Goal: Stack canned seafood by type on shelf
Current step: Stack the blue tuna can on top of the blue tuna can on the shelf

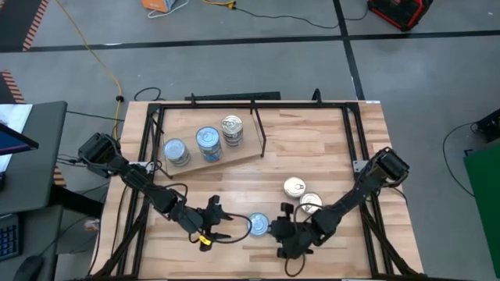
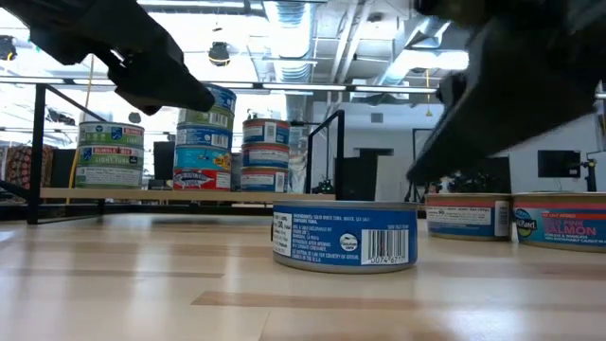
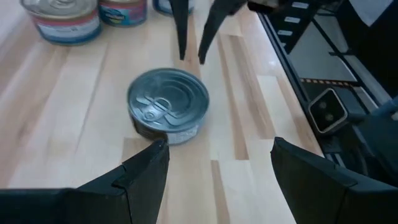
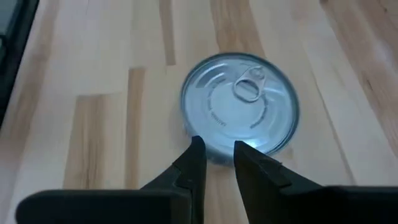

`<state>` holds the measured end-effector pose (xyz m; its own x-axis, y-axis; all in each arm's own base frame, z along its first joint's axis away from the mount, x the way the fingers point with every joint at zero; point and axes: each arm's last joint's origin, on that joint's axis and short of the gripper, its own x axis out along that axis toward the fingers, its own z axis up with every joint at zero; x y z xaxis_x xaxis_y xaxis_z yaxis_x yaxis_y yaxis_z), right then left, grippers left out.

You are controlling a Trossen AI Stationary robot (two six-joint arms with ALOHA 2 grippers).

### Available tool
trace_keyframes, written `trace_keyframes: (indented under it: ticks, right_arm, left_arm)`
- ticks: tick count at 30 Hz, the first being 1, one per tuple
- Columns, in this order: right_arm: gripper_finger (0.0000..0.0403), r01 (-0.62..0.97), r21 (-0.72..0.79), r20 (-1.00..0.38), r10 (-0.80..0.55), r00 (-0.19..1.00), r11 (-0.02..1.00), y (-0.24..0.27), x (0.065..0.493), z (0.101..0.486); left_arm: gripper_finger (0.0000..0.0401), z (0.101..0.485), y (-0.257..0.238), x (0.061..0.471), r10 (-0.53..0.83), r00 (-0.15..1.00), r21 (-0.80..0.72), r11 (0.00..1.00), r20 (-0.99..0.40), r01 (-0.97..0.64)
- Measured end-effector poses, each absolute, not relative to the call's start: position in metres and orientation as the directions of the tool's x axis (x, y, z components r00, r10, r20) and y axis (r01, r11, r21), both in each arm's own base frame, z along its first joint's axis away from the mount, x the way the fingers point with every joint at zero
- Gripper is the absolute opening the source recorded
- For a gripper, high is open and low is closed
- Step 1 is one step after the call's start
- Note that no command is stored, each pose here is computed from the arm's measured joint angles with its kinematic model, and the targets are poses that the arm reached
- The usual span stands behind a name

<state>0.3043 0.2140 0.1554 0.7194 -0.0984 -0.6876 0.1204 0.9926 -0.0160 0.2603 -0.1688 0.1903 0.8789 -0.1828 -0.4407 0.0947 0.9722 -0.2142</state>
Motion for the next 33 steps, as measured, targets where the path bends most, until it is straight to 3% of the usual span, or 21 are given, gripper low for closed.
trace_keyframes:
  ticks: [16, 33]
  right_arm:
    - [0.0097, 0.202, 0.053, -0.665, -0.117, 0.738, 0.978, 0.192, 0.295, 0.126]
    - [0.0097, 0.133, 0.059, -0.597, -0.072, 0.799, 0.989, 0.204, 0.311, 0.148]
  left_arm:
    - [0.0272, 0.19, -0.167, 0.261, -0.188, 0.877, -0.216, 0.971, -0.442, 0.099]
    - [0.0272, 0.19, -0.167, 0.261, -0.188, 0.878, -0.217, 0.971, -0.441, 0.099]
